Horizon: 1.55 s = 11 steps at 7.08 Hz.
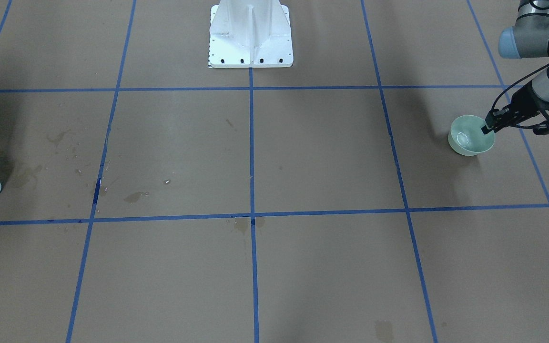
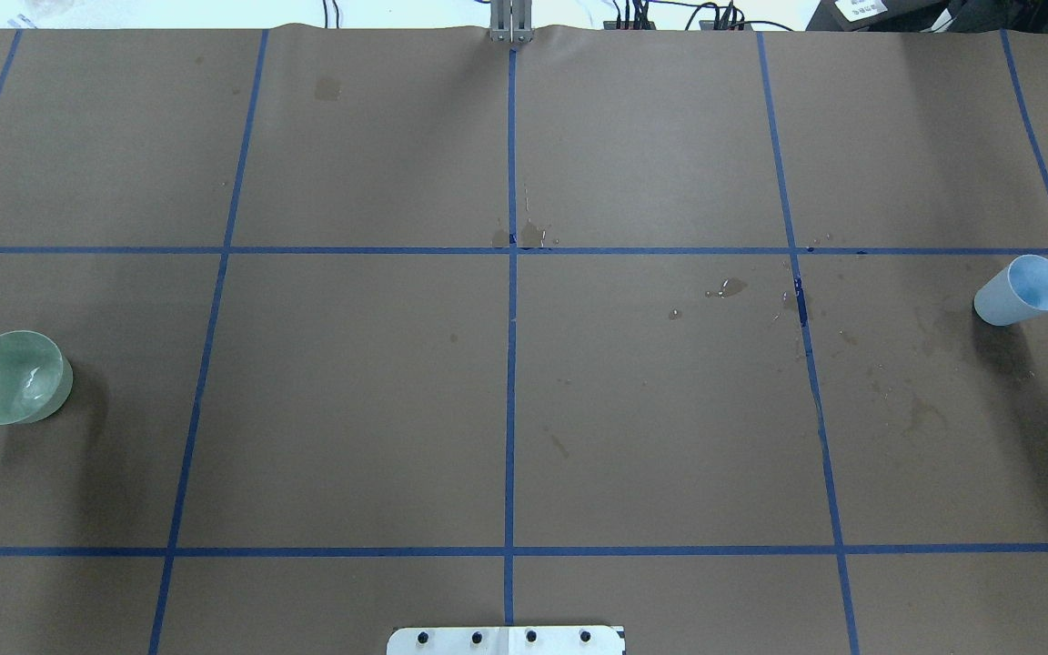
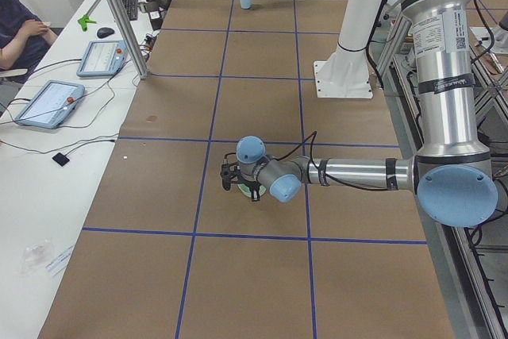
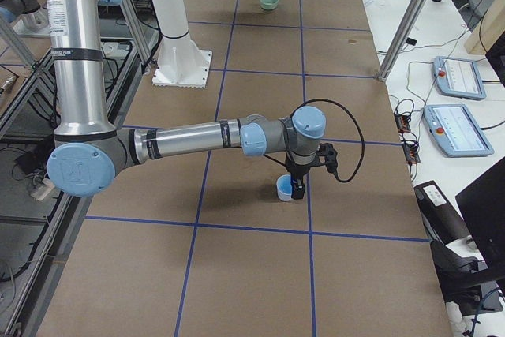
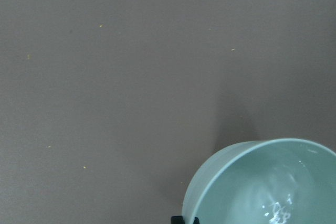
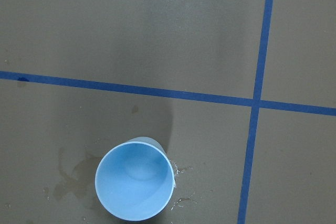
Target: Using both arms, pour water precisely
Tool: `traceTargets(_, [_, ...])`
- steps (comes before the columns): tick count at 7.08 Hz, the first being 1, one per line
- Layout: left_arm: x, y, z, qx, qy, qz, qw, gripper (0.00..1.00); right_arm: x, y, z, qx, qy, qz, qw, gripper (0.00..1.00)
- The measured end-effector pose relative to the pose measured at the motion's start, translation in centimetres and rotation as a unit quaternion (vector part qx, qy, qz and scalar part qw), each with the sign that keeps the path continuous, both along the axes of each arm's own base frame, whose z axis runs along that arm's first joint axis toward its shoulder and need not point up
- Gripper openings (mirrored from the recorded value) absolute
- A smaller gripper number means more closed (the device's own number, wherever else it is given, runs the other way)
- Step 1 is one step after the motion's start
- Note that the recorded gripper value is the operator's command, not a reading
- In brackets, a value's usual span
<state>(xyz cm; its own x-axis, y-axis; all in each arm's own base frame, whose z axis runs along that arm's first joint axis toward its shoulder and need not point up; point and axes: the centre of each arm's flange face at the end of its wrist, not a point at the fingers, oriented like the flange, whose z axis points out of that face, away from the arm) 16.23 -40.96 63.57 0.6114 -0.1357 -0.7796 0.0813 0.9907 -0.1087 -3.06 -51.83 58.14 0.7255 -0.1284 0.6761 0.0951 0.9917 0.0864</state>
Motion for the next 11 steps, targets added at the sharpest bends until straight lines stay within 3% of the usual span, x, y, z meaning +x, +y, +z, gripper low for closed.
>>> traceTargets(3, [-3.1,-1.6,-0.8,0.012,0.004,-0.033,0.9994,1.0,0.5,0.0,1.8,0.011,0.004,-0.026,0.9996,0.99])
traceTargets(5, [-3.8,-4.8,-2.4,0.044,-0.013,-0.008,0.9989,1.0,2.2,0.4,3.6,0.006,0.002,-0.024,0.9997,0.99])
traceTargets(8, [-10.6,-13.4,-7.1,0.084,-0.078,0.045,0.9924,1.0,4.6,0.8,3.7,0.0,-0.011,0.0,0.9999,0.99])
traceTargets(9, [-13.9,-14.6,-7.8,0.088,-0.09,0.058,0.9904,1.0,4.9,0.5,3.3,0.002,-0.013,0.004,0.9999,0.99])
traceTargets(11, [-17.6,-14.0,-6.4,0.085,-0.093,0.07,0.9895,1.0,5.1,0.4,3.0,0.003,-0.016,0.006,0.9998,0.99])
